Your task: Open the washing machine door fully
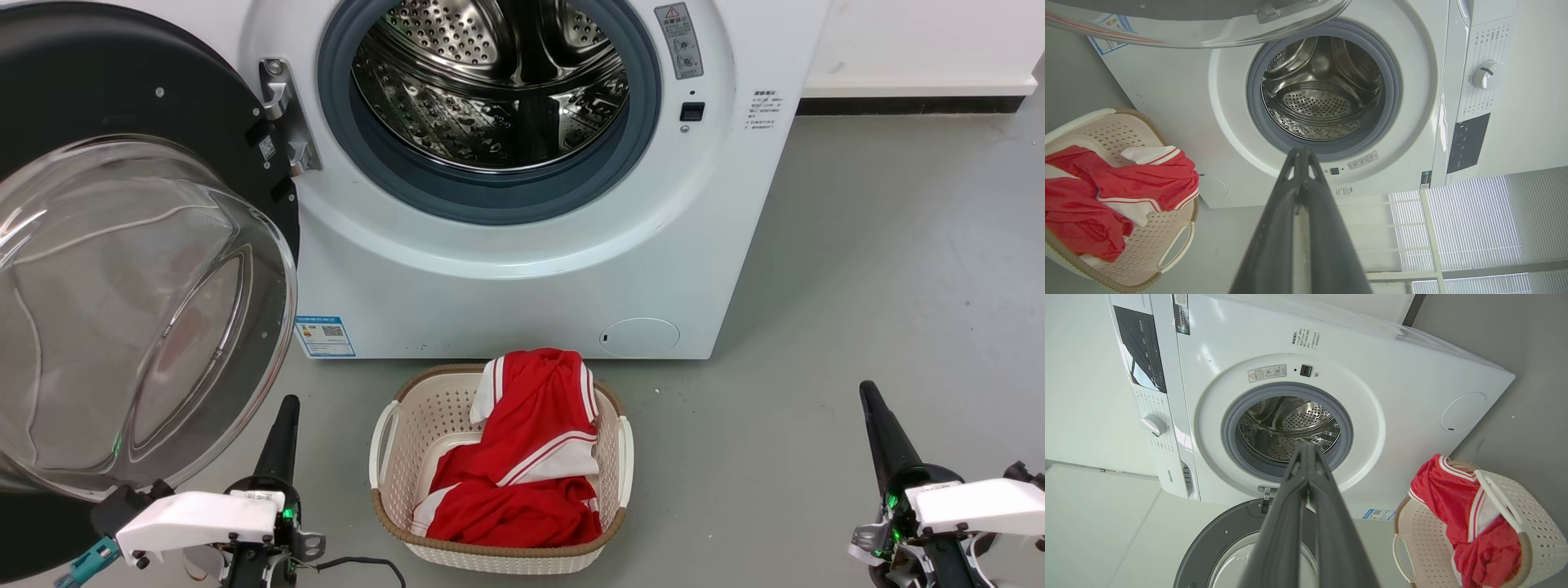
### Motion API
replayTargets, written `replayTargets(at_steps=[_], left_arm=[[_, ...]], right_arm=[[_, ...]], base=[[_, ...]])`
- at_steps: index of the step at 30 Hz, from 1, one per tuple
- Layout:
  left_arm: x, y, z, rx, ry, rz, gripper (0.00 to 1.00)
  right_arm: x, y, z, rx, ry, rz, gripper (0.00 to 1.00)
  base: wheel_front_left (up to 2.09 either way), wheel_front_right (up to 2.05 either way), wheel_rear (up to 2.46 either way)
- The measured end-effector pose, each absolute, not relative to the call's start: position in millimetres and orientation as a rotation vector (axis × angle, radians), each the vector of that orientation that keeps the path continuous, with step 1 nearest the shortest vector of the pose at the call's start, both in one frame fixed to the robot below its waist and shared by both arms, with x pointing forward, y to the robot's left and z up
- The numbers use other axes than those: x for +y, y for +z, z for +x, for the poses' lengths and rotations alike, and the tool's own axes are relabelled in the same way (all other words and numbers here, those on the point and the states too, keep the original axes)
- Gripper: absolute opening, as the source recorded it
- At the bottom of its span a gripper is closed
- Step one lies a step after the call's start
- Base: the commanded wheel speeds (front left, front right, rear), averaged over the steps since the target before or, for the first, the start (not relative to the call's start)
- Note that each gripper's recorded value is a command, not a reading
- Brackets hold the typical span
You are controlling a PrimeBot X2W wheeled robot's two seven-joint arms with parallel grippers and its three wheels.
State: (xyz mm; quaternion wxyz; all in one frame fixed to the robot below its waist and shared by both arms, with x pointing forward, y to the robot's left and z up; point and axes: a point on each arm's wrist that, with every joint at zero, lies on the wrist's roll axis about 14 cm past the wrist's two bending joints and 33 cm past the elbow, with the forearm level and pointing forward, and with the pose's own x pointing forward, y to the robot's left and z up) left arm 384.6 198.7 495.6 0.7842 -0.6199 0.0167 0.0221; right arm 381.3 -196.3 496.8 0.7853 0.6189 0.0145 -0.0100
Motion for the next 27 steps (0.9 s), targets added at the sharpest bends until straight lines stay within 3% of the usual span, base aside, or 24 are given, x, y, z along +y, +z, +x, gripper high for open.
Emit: replayTargets(at_steps=[27], left_arm=[[199.6, 503.4, 387.7, 0.012, 0.012, -1.541, 0.0]], right_arm=[[-199.8, 504.1, 387.0, 0.009, -0.009, 1.537, 0.0]], base=[[0.0, 0.0, 0.0]])
